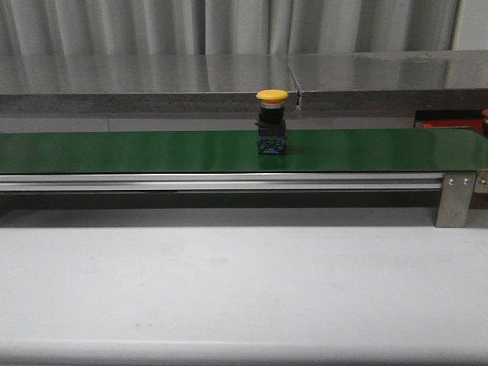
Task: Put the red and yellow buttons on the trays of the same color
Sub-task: 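Lower the right gripper onto the yellow button on the belt and grasp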
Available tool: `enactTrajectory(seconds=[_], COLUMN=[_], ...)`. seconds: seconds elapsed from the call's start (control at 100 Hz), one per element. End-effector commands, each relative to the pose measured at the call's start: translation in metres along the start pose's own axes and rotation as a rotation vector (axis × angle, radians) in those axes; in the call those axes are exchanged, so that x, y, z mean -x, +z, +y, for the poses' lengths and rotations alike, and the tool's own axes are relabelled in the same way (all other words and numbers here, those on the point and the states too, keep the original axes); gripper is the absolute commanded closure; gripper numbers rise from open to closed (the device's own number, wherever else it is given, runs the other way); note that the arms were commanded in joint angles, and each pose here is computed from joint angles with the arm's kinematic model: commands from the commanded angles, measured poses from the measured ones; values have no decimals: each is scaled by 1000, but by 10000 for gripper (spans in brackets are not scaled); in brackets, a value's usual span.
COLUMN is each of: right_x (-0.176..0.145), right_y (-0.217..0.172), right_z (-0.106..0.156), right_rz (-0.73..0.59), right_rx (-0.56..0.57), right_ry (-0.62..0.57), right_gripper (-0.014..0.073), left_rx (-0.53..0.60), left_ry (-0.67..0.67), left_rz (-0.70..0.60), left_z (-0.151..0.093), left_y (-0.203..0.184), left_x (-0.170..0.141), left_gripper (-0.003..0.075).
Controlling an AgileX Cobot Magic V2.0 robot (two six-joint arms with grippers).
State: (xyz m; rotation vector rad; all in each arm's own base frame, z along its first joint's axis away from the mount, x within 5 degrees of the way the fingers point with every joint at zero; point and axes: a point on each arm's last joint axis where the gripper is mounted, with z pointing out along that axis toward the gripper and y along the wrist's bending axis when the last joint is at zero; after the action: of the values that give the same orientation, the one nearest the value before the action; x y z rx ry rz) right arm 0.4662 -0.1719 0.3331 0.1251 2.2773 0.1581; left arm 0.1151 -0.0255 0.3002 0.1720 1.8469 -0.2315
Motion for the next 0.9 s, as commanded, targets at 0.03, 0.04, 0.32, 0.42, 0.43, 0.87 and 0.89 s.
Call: enactTrajectory(seconds=[0.03,0.04,0.32,0.42,0.43,0.87,0.89], right_x=[34,34,16,0,0,-92,-96], right_y=[-72,-73,-114,-121,-124,-121,-119], right_z=[47,49,108,120,122,156,158], right_rz=[-174,-172,-117,-73,-77,11,21], right_rx=[23,25,82,106,106,142,147], right_ry=[-75,-77,-179,-182,-184,-247,-248], right_gripper=[103,103,103,103,103,103,103], left_rx=[16,16,16,16,16,16,16], left_ry=[-18,-18,-18,-18,-18,-18,-18], left_rz=[-90,-90,-90,-90,-90,-90,-90], left_z=[1,1,1,1,1,1,1], left_y=[-3,-3,-3,-3,-3,-3,-3], left_x=[15,15,15,15,15,15,15], left_gripper=[739,739,739,739,739,739,739])
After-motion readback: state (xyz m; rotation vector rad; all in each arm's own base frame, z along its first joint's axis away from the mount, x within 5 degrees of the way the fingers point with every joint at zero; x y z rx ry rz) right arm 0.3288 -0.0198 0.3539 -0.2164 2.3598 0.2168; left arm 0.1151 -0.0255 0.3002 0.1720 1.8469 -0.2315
